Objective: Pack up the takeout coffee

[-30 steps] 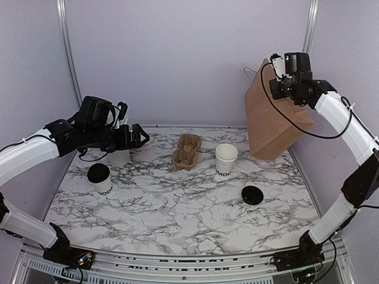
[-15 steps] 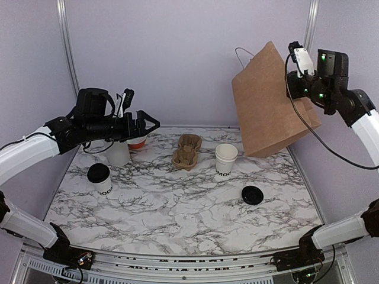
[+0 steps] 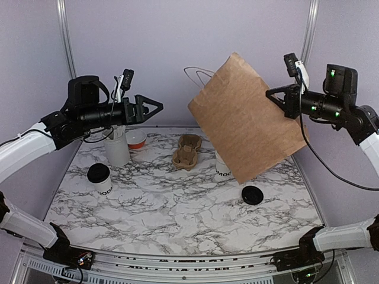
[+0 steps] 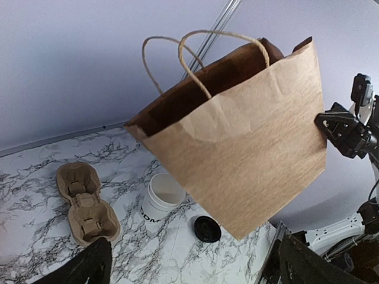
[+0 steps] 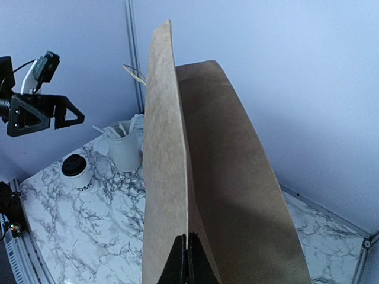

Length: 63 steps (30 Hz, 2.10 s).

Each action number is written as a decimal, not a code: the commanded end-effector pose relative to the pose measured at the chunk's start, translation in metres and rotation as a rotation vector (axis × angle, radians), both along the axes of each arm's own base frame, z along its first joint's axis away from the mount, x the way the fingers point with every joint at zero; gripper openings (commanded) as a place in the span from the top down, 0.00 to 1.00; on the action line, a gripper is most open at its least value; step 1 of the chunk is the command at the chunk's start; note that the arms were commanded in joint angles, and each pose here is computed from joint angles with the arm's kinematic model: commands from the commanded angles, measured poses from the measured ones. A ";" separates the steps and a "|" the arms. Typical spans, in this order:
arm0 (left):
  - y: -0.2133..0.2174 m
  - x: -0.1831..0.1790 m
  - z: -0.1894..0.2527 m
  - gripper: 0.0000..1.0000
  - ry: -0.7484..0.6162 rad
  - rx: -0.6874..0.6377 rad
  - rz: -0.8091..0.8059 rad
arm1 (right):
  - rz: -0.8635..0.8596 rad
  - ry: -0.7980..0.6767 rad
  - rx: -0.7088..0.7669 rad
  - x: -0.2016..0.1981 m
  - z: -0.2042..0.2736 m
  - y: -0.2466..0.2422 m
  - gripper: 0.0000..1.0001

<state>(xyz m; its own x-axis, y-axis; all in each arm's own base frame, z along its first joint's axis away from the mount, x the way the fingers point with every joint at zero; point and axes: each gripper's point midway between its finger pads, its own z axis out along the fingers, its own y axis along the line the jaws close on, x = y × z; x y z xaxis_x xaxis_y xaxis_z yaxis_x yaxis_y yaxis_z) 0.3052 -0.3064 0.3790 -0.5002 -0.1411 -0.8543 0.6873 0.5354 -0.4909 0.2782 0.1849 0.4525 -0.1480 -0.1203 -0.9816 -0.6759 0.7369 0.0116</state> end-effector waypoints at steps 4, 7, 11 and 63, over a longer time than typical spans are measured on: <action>0.029 -0.003 0.044 0.01 -0.154 -0.017 0.069 | 0.324 0.030 0.103 -0.037 -0.005 0.041 1.00; 0.058 0.000 0.053 0.01 -0.199 -0.037 0.161 | 0.409 0.041 0.124 -0.049 -0.008 0.049 1.00; 0.087 0.004 0.058 0.01 -0.220 -0.064 0.196 | 0.505 0.065 0.148 -0.060 -0.010 0.057 1.00; 0.054 -0.047 0.041 1.00 -0.059 -0.104 -0.253 | 0.482 0.219 0.170 -0.037 -0.048 0.073 0.47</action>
<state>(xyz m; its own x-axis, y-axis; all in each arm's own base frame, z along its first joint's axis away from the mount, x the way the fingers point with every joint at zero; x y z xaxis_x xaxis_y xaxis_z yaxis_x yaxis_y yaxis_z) 0.2614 -0.2653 0.3990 -0.4755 -0.0184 -0.8795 0.8558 0.2217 -0.4674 0.2129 0.2585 0.4124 -0.2997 -0.0895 -0.9498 -0.9414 0.1893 0.2792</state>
